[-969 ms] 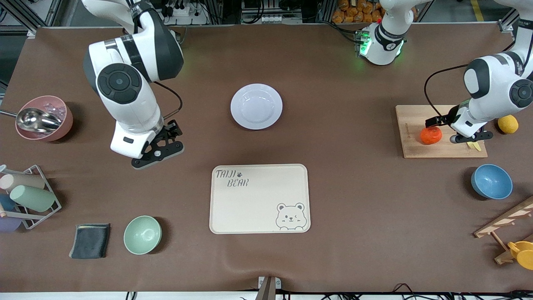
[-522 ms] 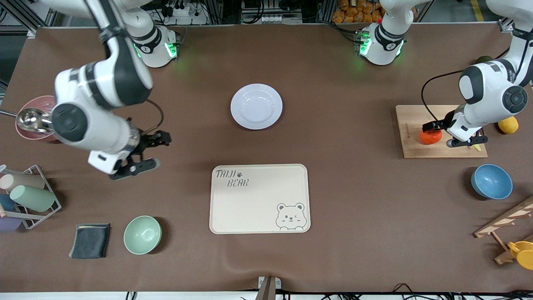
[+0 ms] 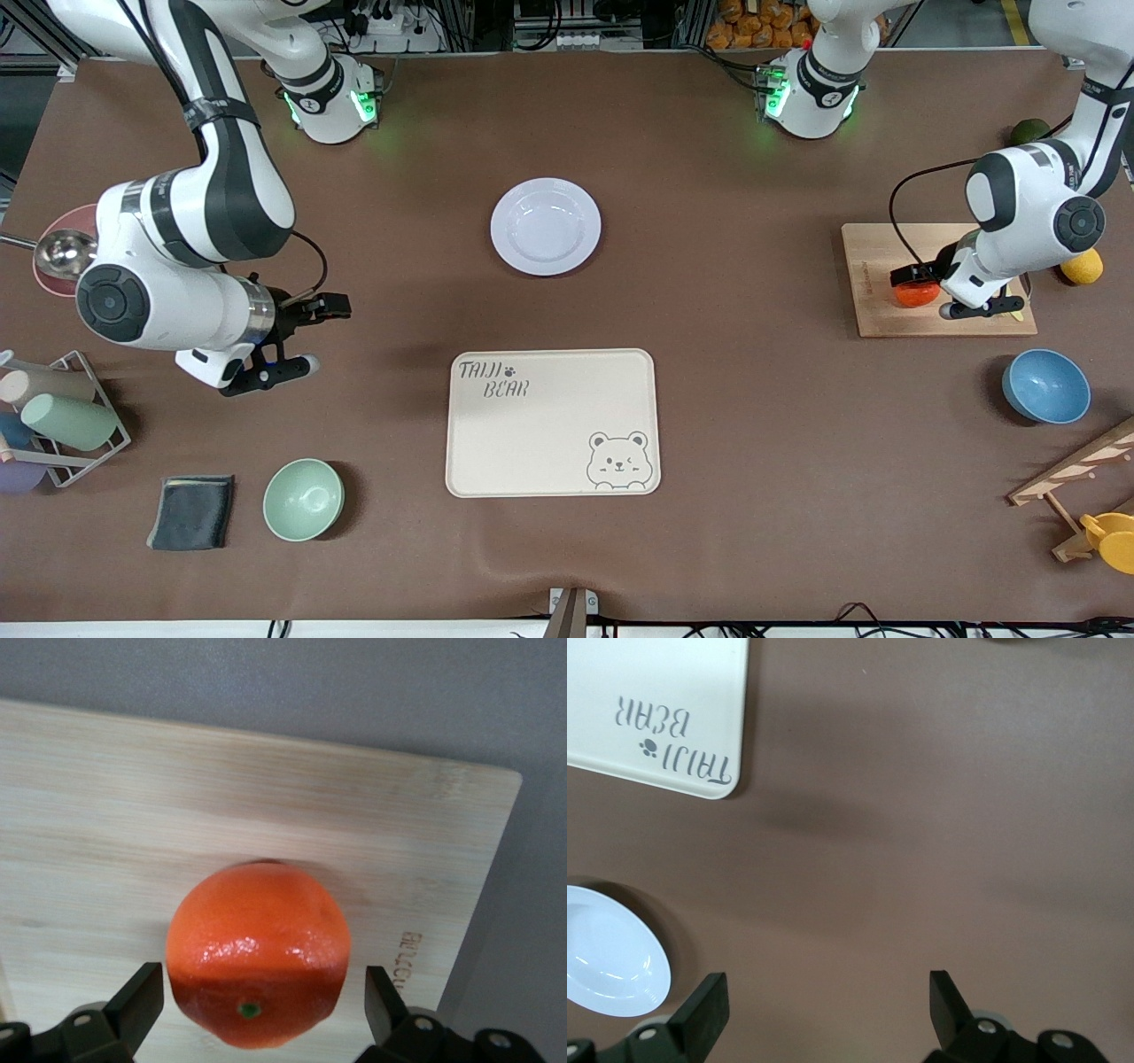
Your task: Place orange and plate with both arms
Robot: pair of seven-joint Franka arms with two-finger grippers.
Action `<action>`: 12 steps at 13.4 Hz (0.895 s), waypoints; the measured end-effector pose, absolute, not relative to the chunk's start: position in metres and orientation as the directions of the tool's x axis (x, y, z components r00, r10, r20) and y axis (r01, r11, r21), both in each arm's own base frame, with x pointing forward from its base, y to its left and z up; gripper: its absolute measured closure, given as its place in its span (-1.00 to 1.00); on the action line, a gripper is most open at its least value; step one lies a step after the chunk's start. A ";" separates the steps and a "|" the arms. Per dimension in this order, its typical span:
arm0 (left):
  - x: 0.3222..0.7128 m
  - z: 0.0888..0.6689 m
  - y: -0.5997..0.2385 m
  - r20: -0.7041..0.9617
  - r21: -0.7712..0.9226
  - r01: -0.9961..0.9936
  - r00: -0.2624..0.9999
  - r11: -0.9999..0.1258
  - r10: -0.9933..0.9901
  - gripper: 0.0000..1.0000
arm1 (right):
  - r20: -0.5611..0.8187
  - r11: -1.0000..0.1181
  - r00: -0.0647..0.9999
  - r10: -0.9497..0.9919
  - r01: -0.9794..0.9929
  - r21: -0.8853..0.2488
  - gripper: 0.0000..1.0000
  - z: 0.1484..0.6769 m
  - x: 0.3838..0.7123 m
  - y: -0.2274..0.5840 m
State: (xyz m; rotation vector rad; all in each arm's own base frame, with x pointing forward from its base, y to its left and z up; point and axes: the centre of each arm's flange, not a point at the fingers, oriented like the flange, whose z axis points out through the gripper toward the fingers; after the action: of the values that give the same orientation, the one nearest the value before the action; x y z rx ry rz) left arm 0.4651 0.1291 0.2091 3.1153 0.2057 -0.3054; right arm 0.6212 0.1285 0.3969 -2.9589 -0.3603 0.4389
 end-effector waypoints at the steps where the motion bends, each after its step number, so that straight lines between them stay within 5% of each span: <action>1: 0.467 0.208 0.129 -0.193 -0.008 0.130 0.973 -0.991 0.129 -1.00 | -0.278 -0.960 0.926 0.255 0.208 -0.186 -1.00 0.390 0.622 0.121; 6: 0.473 0.202 0.129 -0.197 -0.005 0.128 0.972 -0.992 0.126 -1.00 | -0.319 -0.952 0.917 0.240 0.159 -0.261 -1.00 0.364 0.626 0.097; 8: 0.473 0.199 0.129 -0.201 -0.003 0.127 0.972 -0.992 0.125 -0.87 | -0.319 -0.951 0.916 0.244 0.161 -0.263 -1.00 0.365 0.626 0.099; 10: 0.475 0.199 0.128 -0.202 -0.003 0.123 0.972 -0.992 0.121 -0.52 | -0.319 -0.951 0.916 0.244 0.162 -0.264 -1.00 0.366 0.626 0.099; 12: 0.478 0.202 0.127 -0.199 -0.003 0.120 0.973 -0.993 0.118 -0.47 | -0.318 -0.951 0.916 0.245 0.162 -0.264 -1.00 0.366 0.626 0.100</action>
State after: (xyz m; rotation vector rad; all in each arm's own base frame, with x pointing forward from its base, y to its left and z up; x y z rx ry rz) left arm 0.4777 0.1267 0.2015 3.1112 0.1876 -0.3124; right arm 0.6264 0.0997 0.3658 -2.8445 -0.3063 0.5159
